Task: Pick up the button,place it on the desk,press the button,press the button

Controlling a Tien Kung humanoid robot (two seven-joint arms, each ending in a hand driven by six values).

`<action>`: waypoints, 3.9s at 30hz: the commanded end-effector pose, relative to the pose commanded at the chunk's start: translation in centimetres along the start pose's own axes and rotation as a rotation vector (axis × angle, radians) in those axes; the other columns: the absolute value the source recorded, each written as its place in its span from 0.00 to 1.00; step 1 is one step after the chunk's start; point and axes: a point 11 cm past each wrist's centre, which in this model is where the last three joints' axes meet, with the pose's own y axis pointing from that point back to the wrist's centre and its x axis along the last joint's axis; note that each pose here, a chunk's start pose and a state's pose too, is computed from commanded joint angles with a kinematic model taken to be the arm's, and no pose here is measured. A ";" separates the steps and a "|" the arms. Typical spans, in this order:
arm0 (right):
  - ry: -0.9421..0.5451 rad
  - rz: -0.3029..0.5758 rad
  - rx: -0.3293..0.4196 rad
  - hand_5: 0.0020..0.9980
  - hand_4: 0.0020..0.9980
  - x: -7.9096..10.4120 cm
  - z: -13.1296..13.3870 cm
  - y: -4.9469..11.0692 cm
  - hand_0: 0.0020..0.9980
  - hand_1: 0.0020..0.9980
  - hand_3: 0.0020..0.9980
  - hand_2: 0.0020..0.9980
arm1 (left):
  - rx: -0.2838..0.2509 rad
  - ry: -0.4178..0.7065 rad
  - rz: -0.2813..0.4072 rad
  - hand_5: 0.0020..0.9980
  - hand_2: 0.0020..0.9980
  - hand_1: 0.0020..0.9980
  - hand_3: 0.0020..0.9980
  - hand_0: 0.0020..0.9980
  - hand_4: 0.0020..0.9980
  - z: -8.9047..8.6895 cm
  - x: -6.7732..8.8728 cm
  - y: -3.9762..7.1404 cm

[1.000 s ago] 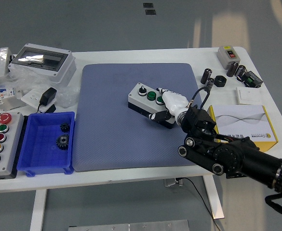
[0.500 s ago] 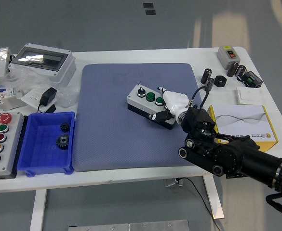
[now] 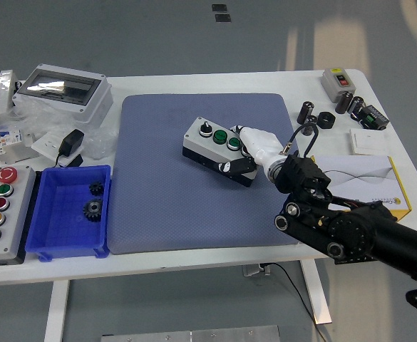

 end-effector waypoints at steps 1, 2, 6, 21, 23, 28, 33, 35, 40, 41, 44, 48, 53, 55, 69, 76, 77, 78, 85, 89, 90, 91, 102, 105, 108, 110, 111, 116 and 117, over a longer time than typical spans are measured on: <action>-0.019 -0.008 0.024 0.00 0.10 0.2 0.1 0.4 0.13 0.31 0.30 0.33 | 0.000 0.000 -0.001 0.15 0.57 0.64 0.61 0.65 0.60 0.0 -0.1 0.0; -0.034 -0.014 0.043 0.00 0.10 0.5 0.1 0.7 0.13 0.31 0.30 0.33 | 0.001 0.000 -0.002 0.15 0.57 0.64 0.61 0.65 0.60 -0.1 -0.1 0.0; -0.090 -0.039 0.136 0.00 0.10 1.8 0.2 2.2 0.13 0.31 0.30 0.33 | -0.002 -0.001 -0.005 0.15 0.57 0.64 0.61 0.65 0.60 -0.1 -0.4 0.0; 0.301 -0.138 0.335 0.00 0.05 0.8 1.2 6.1 0.14 0.30 0.28 0.32 | -0.014 -0.015 0.000 0.17 0.57 0.63 0.61 0.65 0.60 0.5 -0.5 0.1; 0.328 -0.147 0.335 0.00 0.05 0.4 1.4 6.2 0.14 0.30 0.28 0.32 | -0.012 -0.017 0.000 0.17 0.57 0.63 0.61 0.65 0.60 0.5 -0.5 0.1; 0.336 -0.169 0.319 0.00 0.11 0.1 1.9 6.1 0.18 0.32 0.30 0.34 | -0.011 -0.019 0.001 0.18 0.57 0.63 0.61 0.65 0.60 0.4 -0.5 0.1; 0.326 -0.177 0.305 0.00 0.35 0.1 2.2 5.9 0.44 0.51 0.39 0.50 | -0.013 -0.021 0.002 0.18 0.57 0.63 0.61 0.65 0.61 0.5 -0.4 0.1; 0.318 -0.181 0.298 0.00 0.35 0.1 2.4 5.9 0.44 0.51 0.39 0.50 | -0.013 -0.022 0.003 0.18 0.57 0.63 0.61 0.65 0.61 0.5 -0.4 0.1; 0.308 -0.193 0.282 0.00 0.34 -0.1 2.7 5.9 0.58 0.63 0.60 0.63 | -0.012 -0.024 0.003 0.18 0.57 0.63 0.61 0.65 0.60 0.5 -0.3 0.1; 0.307 -0.195 0.280 0.00 0.34 -0.1 2.8 5.9 0.58 0.63 0.60 0.63 | -0.012 -0.024 0.003 0.18 0.57 0.63 0.61 0.65 0.60 0.5 -0.3 0.1; 0.304 -0.199 0.276 0.00 0.27 -0.2 2.9 5.9 0.67 0.67 0.68 0.69 | -0.012 -0.024 0.003 0.18 0.57 0.63 0.61 0.65 0.60 0.5 -0.3 0.2; 0.304 -0.198 0.272 0.00 0.27 -0.2 3.0 5.8 0.67 0.67 0.68 0.69 | -0.013 -0.025 0.004 0.18 0.57 0.63 0.61 0.65 0.60 0.6 -0.2 0.2; 0.310 -0.191 0.264 0.00 0.27 0.0 3.2 5.8 0.71 0.69 0.69 0.70 | -0.011 -0.028 0.004 0.18 0.57 0.63 0.61 0.65 0.60 0.5 -0.1 0.2; 0.306 -0.191 0.260 0.02 0.29 0.1 3.2 5.7 0.72 0.70 0.70 0.71 | -0.009 -0.029 0.004 0.18 0.57 0.63 0.61 0.65 0.60 0.5 -0.1 0.1; 0.224 -0.218 0.212 0.04 0.33 1.2 4.0 5.4 0.74 0.72 0.71 0.72 | -0.006 -0.035 0.007 0.16 0.56 0.63 0.61 0.65 0.59 0.4 0.1 0.1; 0.193 -0.217 0.196 0.05 0.42 1.6 4.4 5.3 0.80 0.77 0.80 0.78 | -0.006 -0.036 0.006 0.16 0.56 0.63 0.60 0.65 0.59 0.5 0.2 0.2; 0.188 -0.217 0.195 0.05 0.42 1.6 4.5 5.2 0.80 0.77 0.80 0.78 | -0.007 -0.037 0.007 0.16 0.56 0.63 0.60 0.65 0.59 0.5 0.2 0.2; 0.183 -0.217 0.194 0.05 0.42 1.7 4.5 5.2 0.80 0.77 0.80 0.78 | -0.008 -0.037 0.007 0.16 0.56 0.63 0.60 0.65 0.59 0.5 0.2 0.2; 0.158 -0.216 0.194 0.11 0.62 1.8 4.5 5.1 0.96 0.89 0.96 0.90 | -0.009 -0.039 0.005 0.16 0.56 0.63 0.60 0.65 0.59 0.6 0.2 0.2; 0.150 -0.216 0.201 0.11 0.62 1.9 4.3 5.1 0.96 0.89 0.96 0.90 | -0.008 -0.041 0.004 0.16 0.56 0.63 0.60 0.65 0.59 0.6 0.2 0.2; 0.142 -0.218 0.202 0.11 0.62 2.0 4.3 5.2 0.96 0.89 0.96 0.90 | -0.007 -0.041 0.004 0.16 0.56 0.63 0.60 0.65 0.59 0.6 0.2 0.2; 0.136 -0.220 0.203 0.12 0.65 2.0 4.2 5.2 0.97 0.90 0.96 0.90 | -0.007 -0.041 0.004 0.16 0.56 0.63 0.60 0.65 0.59 0.6 0.2 0.2; 0.019 -0.251 0.212 0.10 0.66 3.0 3.6 5.4 0.98 0.91 0.96 0.91 | -0.004 -0.049 -0.005 0.16 0.56 0.64 0.60 0.65 0.59 0.4 -0.1 0.2; 0.009 -0.254 0.213 0.09 0.67 3.1 3.6 5.4 0.98 0.91 0.97 0.91 | -0.004 -0.051 -0.007 0.16 0.56 0.64 0.60 0.65 0.59 0.4 -0.1 0.2; 0.002 -0.256 0.218 0.09 0.67 3.3 3.5 5.6 0.98 0.91 0.97 0.91 | -0.003 -0.052 -0.009 0.16 0.56 0.64 0.60 0.65 0.59 0.3 -0.2 0.1; -0.011 -0.253 0.224 0.09 0.67 3.8 3.3 5.9 0.99 0.91 0.97 0.91 | -0.003 -0.053 -0.010 0.15 0.56 0.64 0.60 0.65 0.58 0.3 -0.2 0.1; -0.033 -0.246 0.226 0.09 0.67 4.4 3.2 6.1 0.99 0.91 0.97 0.91 | -0.002 -0.052 -0.010 0.15 0.56 0.64 0.60 0.65 0.58 0.3 -0.2 0.1; -0.111 -0.215 0.161 0.09 0.68 7.2 3.8 7.1 0.99 0.91 0.97 0.91 | 0.004 -0.053 -0.010 0.15 0.56 0.63 0.60 0.65 0.58 0.1 -0.3 0.1; -0.109 -0.222 0.137 0.09 0.68 7.9 4.1 7.4 0.99 0.91 0.97 0.91 | 0.005 -0.053 -0.009 0.15 0.56 0.63 0.60 0.65 0.58 0.1 -0.3 0.1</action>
